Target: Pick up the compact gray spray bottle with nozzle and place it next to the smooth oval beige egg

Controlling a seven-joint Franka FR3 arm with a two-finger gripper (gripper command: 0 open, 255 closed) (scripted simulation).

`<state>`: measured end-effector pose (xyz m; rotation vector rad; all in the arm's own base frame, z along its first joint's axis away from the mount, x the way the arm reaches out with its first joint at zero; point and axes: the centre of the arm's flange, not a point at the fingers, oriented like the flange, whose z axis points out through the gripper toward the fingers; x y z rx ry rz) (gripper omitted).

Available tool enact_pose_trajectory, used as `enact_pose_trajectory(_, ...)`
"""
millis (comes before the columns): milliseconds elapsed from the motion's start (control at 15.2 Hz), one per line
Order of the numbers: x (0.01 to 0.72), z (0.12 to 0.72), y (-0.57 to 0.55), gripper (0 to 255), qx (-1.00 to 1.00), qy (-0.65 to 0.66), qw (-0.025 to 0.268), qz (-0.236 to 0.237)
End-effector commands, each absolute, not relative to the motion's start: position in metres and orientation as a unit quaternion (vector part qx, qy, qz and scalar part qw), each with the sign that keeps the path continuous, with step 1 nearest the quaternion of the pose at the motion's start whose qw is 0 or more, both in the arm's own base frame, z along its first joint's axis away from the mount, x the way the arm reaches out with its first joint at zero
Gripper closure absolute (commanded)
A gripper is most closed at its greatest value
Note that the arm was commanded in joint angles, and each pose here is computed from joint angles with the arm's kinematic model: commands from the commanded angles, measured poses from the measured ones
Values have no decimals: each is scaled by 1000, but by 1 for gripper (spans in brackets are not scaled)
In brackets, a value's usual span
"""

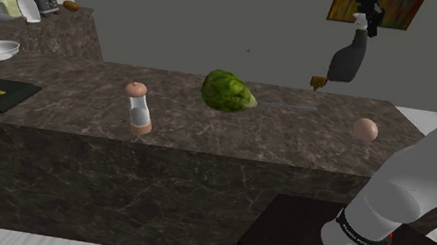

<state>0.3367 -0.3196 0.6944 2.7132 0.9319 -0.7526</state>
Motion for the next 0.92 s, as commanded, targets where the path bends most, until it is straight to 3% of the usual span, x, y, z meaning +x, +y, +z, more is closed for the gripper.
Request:
enact_pose_trajectory(0,323,697,-340,255,911,314,88,-253)
enact_pose_trajectory(858,251,729,-484,255,911,314,88,-253)
